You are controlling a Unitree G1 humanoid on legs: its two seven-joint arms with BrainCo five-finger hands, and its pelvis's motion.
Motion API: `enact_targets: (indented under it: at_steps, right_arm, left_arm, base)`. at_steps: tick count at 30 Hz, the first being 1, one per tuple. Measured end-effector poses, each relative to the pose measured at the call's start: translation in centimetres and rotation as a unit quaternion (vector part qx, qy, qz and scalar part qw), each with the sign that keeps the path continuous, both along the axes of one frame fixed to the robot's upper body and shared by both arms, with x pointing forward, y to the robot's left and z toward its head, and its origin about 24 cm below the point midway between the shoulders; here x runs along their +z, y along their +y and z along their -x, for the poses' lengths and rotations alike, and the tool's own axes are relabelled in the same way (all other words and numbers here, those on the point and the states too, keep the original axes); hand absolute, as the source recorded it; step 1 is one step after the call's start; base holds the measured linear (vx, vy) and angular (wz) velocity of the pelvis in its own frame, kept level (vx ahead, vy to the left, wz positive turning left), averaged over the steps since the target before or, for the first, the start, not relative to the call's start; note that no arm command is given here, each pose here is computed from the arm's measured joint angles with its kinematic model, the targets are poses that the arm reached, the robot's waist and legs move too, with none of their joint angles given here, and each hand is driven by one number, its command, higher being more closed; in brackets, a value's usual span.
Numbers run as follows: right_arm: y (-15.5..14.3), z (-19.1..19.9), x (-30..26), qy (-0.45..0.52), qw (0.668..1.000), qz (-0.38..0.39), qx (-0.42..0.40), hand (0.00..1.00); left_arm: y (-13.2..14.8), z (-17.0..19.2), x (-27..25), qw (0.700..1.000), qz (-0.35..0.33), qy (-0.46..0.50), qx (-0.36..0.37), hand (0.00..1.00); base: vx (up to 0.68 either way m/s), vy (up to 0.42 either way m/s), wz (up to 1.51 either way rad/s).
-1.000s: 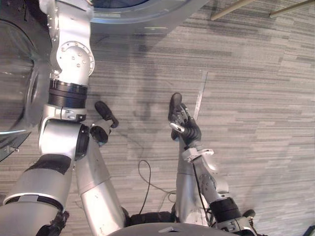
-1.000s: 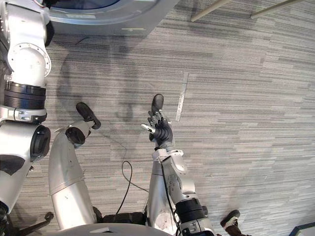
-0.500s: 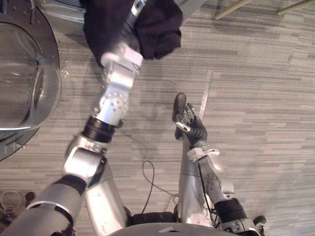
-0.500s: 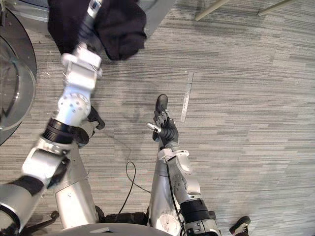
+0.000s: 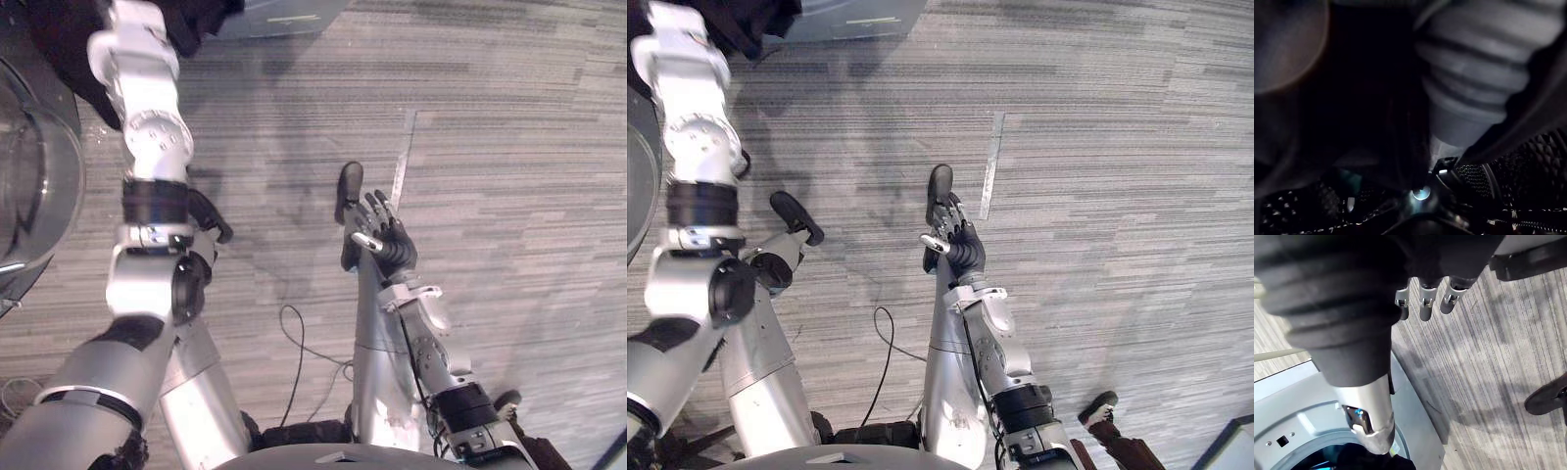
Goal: Pick up the laundry basket with both hands and put the clothes into the washing machine.
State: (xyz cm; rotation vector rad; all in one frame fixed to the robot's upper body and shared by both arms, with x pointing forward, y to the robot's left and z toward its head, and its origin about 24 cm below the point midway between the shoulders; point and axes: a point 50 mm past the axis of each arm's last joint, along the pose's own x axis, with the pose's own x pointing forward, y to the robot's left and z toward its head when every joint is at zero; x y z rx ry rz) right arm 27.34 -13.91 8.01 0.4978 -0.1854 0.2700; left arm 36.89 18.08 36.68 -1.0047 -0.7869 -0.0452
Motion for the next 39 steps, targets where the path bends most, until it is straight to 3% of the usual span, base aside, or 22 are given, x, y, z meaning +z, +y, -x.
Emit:
enact_targets:
  at_steps: [3,7,13,20,21,26,28,29,33,35,39]
  right_arm:
    - [0.0,0.0,0.4,-0.007,1.000,-0.017,-0.010,0.00]
    - [-0.6,-0.1,0.8,-0.013,0.999,-0.025,-0.026,0.00]
    - [-2.1,-0.2,1.2,-0.015,0.998,-0.031,-0.061,0.00]
    - [-4.5,0.2,1.8,-0.022,0.991,-0.016,-0.128,0.00]
    - [-4.5,0.2,2.0,-0.026,0.991,-0.018,-0.128,0.00]
    - [-3.5,0.3,1.9,-0.023,0.991,-0.039,-0.127,0.00]
    - [-2.9,0.3,1.7,-0.021,0.992,-0.047,-0.119,0.00]
    - [-3.0,0.4,1.7,-0.021,0.992,-0.047,-0.120,0.00]
    - [-3.6,1.4,0.2,0.003,0.990,-0.044,-0.134,0.00]
    - [-4.0,1.8,-0.5,0.016,0.989,-0.042,-0.139,0.00]
    - [-4.1,2.2,-1.0,0.026,0.989,-0.041,-0.140,0.00]
  left_arm:
    - [-0.4,0.8,2.5,0.997,-0.066,-0.022,0.035,1.00]
    - [-4.4,2.2,6.0,0.982,-0.173,-0.069,0.032,1.00]
    - [-9.3,5.2,9.8,0.952,-0.268,-0.150,0.023,1.00]
    - [-10.9,6.9,10.4,0.939,-0.293,-0.175,0.032,1.00]
    - [-10.7,6.9,10.4,0.938,-0.295,-0.177,0.044,0.00]
    - [-7.4,6.2,12.9,0.898,-0.350,-0.139,0.227,0.00]
    - [-5.0,6.0,13.2,0.831,-0.407,-0.098,0.366,0.00]
    - [-4.7,6.0,13.2,0.816,-0.418,-0.091,0.389,0.00]
    - [-1.2,5.3,12.7,0.706,-0.481,-0.024,0.519,0.00]
    - [-0.1,4.8,12.2,0.689,-0.495,-0.001,0.530,0.00]
    - [0.6,4.8,12.1,0.689,-0.492,0.011,0.532,0.00]
  base:
    - [-0.01,0.010,0.07]
    - [-0.04,0.024,0.17]
    - [-0.05,0.031,0.08]
    - [-0.03,0.014,0.05]
    - [-0.05,0.021,-0.04]
    - [-0.06,0.016,-0.09]
    - [-0.06,-0.006,-0.14]
    - [-0.05,-0.011,-0.12]
    - [-0.06,-0.010,-0.05]
    - [-0.06,-0.004,-0.07]
    - [-0.07,0.011,-0.07]
